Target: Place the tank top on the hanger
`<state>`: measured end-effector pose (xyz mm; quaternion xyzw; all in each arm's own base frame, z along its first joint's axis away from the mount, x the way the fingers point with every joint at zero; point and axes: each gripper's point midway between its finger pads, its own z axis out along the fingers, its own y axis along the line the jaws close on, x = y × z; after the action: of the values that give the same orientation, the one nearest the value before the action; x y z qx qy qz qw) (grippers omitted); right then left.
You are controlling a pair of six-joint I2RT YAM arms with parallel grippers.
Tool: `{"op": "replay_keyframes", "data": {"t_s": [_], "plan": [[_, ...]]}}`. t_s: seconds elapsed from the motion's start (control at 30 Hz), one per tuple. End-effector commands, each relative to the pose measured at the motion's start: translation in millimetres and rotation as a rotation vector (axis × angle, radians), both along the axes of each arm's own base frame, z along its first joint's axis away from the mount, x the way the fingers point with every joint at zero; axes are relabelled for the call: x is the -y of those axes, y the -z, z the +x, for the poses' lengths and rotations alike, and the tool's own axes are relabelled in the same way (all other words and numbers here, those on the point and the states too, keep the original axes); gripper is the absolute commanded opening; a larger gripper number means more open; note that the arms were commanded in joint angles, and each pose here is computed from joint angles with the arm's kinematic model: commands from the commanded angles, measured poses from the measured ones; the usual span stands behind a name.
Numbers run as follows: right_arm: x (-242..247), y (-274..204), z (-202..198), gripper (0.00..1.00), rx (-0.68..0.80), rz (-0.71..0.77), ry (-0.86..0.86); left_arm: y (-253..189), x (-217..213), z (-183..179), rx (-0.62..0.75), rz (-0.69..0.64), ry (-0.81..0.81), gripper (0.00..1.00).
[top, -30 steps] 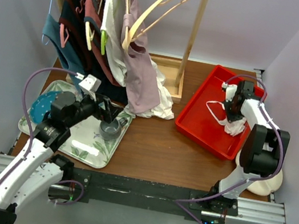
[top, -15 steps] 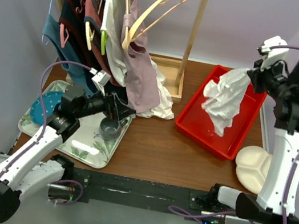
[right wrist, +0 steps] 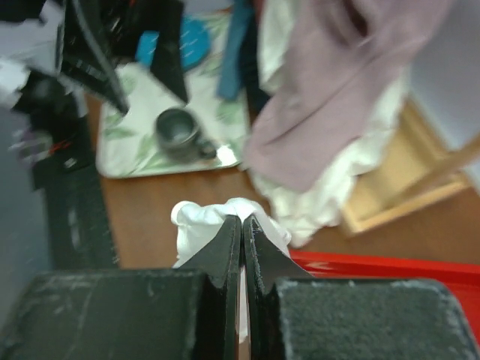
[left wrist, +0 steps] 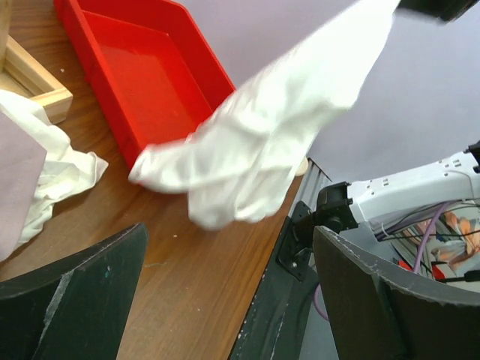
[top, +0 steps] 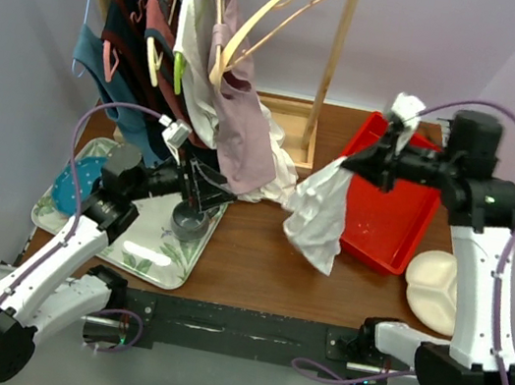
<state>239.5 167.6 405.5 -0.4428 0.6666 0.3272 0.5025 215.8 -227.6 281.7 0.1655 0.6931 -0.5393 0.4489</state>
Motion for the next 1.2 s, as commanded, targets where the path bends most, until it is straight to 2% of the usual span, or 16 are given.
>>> {"op": "replay_keyframes", "data": {"t_s": [0.0, 0.1, 0.2, 0.23, 0.27, 0.3, 0.4, 0.53, 0.57, 0.67, 0.77, 0.8, 0.87, 0.93, 1.0, 1.17], "plan": [[-25.0, 69.2, -37.0, 0.00, -0.131, -0.049, -0.250, -1.4, 8.2, -6.9, 0.012, 0.019, 0.065, 0.96], [-23.5, 111.1, -44.8, 0.00, -0.178, -0.108, -0.319, 22.0, 10.8, -5.5, -0.037, 0.085, 0.056, 0.95], [-3.4, 167.3, -25.8, 0.00, -0.253, -0.268, -0.230, 50.3, 11.6, -7.7, -0.093, 0.156, 0.050, 0.94], [15.8, 189.7, -12.3, 0.00, -0.269, -0.378, -0.147, 55.3, 13.8, -9.8, -0.096, 0.170, 0.055, 0.94], [24.4, 200.1, 4.3, 0.00, -0.238, -0.420, -0.086, 71.5, 11.6, -14.3, -0.149, 0.209, 0.054, 0.93], [36.9, 220.3, 9.2, 0.00, -0.309, -0.443, 0.012, 78.7, 10.4, -12.3, -0.151, 0.233, 0.037, 0.93], [92.4, 241.8, 44.7, 0.01, -0.295, -0.568, 0.310, 93.6, 9.3, -14.1, -0.174, 0.272, 0.029, 0.93], [112.0, 236.3, 57.8, 0.29, -0.236, -0.626, 0.430, 100.2, 10.6, -10.6, -0.179, 0.290, 0.027, 0.93], [108.3, 226.7, 58.6, 0.42, -0.220, -0.606, 0.421, 98.8, 11.6, -9.2, -0.177, 0.291, 0.027, 0.92], [88.0, 202.9, 44.8, 0.57, -0.184, -0.544, 0.309, 98.6, 16.1, -7.4, -0.175, 0.307, 0.027, 0.91], [37.9, 202.8, -2.2, 0.63, -0.110, -0.499, -0.064, 100.3, 25.0, -8.3, -0.162, 0.335, 0.024, 0.90], [11.9, 201.2, -24.6, 0.68, -0.090, -0.435, -0.205, 106.0, 30.5, -10.1, -0.165, 0.358, 0.028, 0.90], [-2.5, 226.1, -51.6, 0.71, -0.052, -0.434, -0.396, 110.8, 34.4, -7.7, -0.162, 0.389, 0.010, 0.89], [-18.0, 245.1, -62.2, 0.70, -0.034, -0.439, -0.502, 121.4, 38.0, -9.0, -0.177, 0.433, 0.012, 0.87], [-24.9, 269.0, -75.4, 0.65, -0.015, -0.471, -0.640, 129.9, 35.7, -6.0, -0.193, 0.466, -0.011, 0.84], [-52.1, 295.8, -77.1, 0.57, 0.033, -0.585, -0.735, 137.3, 27.1, -3.6, -0.210, 0.495, -0.062, 0.81]]}}
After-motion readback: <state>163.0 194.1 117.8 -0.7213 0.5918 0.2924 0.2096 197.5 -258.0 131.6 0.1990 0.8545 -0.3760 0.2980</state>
